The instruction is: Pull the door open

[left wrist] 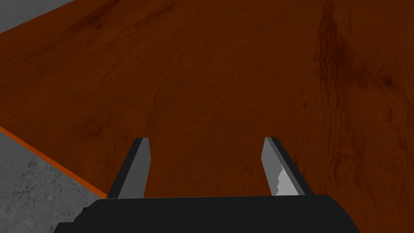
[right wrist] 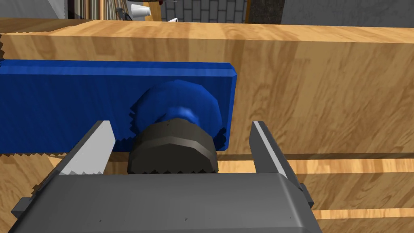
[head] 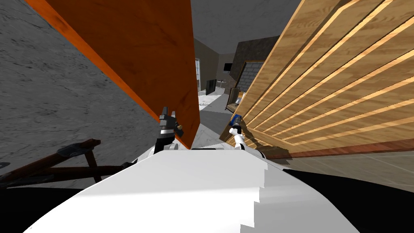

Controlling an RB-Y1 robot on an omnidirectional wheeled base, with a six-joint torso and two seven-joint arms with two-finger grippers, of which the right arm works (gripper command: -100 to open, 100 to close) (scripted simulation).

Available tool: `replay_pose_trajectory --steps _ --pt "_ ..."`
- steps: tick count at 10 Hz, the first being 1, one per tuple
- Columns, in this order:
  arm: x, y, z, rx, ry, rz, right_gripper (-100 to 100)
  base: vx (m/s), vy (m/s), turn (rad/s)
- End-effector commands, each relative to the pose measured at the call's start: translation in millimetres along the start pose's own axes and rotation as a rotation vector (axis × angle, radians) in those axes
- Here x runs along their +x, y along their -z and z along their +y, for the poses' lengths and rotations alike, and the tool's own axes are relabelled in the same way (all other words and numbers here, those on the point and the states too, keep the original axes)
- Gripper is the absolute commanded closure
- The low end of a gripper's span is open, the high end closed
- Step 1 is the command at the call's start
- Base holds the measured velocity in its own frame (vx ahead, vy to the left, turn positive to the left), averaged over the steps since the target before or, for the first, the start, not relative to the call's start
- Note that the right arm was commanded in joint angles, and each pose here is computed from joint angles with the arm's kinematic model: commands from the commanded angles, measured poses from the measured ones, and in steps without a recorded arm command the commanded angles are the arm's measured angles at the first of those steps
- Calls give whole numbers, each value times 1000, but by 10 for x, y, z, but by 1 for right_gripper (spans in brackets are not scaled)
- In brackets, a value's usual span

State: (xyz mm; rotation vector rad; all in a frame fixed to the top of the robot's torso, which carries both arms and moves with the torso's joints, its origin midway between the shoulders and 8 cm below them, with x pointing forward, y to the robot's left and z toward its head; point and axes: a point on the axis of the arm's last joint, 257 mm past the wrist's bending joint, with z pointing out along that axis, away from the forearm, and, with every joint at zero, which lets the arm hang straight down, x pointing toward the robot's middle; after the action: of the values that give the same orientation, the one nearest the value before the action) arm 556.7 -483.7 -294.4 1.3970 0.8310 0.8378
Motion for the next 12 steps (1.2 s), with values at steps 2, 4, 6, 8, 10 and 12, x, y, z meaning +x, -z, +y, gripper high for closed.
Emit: replay_pose_trajectory --steps 2,4,6,8,10,12 --pt "8 3 -4 1 -1 2 100 -12 10 -25" --pt "8 3 -4 1 -1 2 100 -14 10 -1" --pt "8 3 -4 1 -1 2 100 -4 1 0" --pt "76 7 -18 4 0 24 100 -181 -34 85" --pt "176 6 -14 4 -1 54 100 -254 -22 106" --pt "262 8 -13 5 -1 80 100 -238 -52 122"
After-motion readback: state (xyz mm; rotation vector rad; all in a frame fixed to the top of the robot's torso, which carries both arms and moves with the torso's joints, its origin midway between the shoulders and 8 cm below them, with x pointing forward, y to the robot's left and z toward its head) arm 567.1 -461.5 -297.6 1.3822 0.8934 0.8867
